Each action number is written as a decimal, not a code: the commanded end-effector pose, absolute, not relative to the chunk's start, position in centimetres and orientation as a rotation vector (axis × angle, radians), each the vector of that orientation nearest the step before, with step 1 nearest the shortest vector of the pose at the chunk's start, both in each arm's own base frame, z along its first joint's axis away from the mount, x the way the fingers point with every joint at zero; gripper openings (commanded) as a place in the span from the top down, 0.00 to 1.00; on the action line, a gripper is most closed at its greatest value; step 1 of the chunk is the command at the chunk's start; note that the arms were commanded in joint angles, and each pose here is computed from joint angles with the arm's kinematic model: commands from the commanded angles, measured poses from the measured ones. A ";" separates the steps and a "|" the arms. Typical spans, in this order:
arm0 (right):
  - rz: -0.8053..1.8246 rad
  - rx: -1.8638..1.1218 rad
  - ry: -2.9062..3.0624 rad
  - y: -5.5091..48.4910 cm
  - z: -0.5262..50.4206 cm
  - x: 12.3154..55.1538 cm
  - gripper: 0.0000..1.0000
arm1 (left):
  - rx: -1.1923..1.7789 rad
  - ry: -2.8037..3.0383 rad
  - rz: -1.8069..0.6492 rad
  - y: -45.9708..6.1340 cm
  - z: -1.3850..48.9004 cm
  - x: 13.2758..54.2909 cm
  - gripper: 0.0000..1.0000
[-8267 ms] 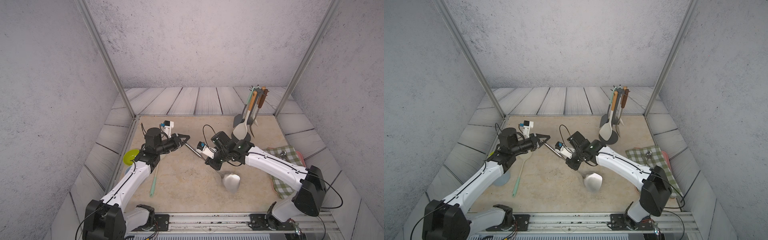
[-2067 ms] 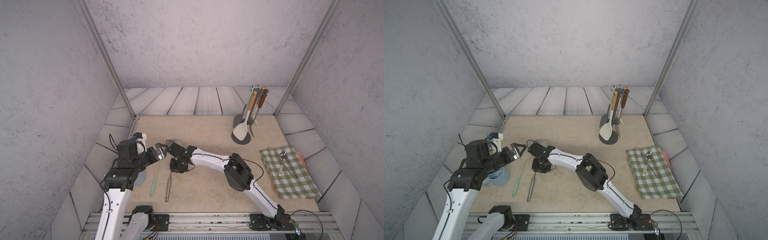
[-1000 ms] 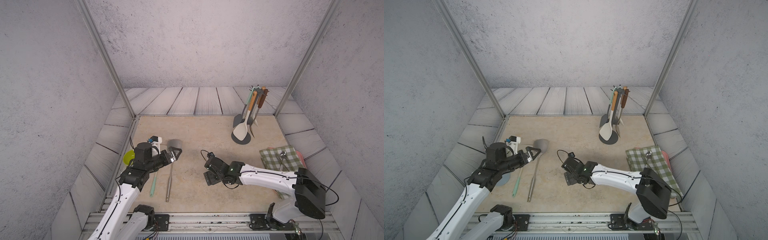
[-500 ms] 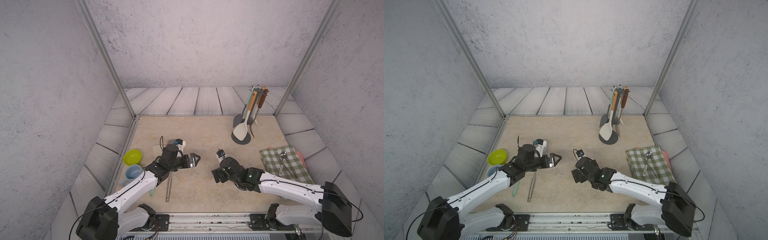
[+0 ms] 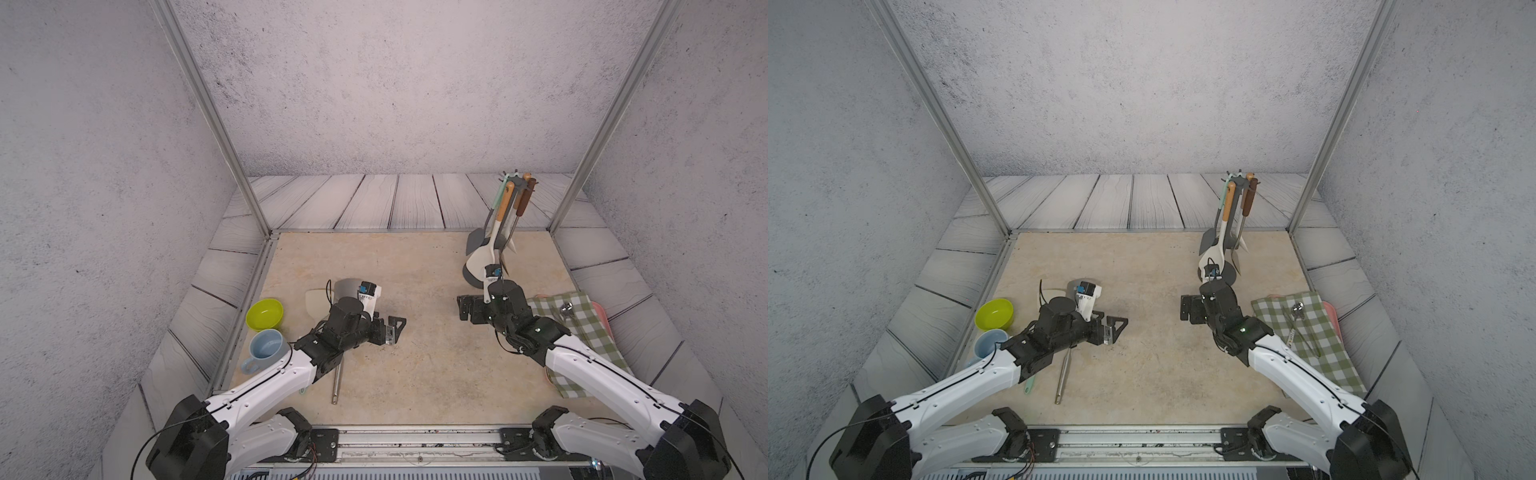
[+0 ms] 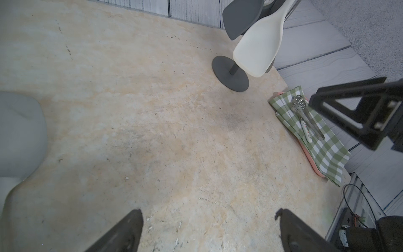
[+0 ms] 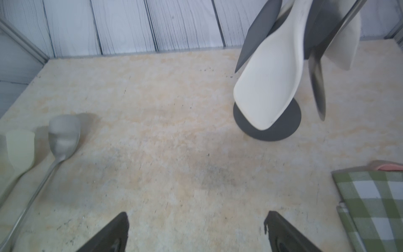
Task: Take the spatula off the kitchen utensil rack
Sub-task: Take off the spatula from the rack.
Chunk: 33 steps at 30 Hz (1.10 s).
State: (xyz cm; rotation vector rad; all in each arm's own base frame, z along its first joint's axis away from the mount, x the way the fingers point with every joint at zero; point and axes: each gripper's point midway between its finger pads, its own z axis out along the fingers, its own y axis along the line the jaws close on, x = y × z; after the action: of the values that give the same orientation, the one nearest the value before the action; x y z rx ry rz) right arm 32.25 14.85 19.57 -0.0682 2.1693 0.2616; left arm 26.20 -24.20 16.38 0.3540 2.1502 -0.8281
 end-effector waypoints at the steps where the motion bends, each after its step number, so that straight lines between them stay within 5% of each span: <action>1: 0.242 0.009 2.067 13.8 22.9 35.4 0.01 | 0.383 2.128 -0.811 -24.5 16.7 26.5 0.01; 9: 0.295 0.049 1.924 11.5 26.9 41.3 0.07 | 0.396 2.132 -0.833 -24.8 16.8 26.3 0.01; 15: 0.375 0.099 1.924 8.5 27.6 44.6 0.23 | 0.397 2.120 -0.830 -24.7 17.1 26.2 0.01; 33: 0.410 -0.098 1.881 8.2 27.3 50.5 0.48 | 0.412 2.130 -0.848 -25.2 16.7 26.2 0.01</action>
State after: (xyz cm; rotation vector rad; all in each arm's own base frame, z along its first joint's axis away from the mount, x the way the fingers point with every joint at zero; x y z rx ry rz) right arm 49.66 8.24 25.90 -0.0537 1.9260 0.4329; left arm 26.06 -24.55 15.91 0.3828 2.1601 -0.8372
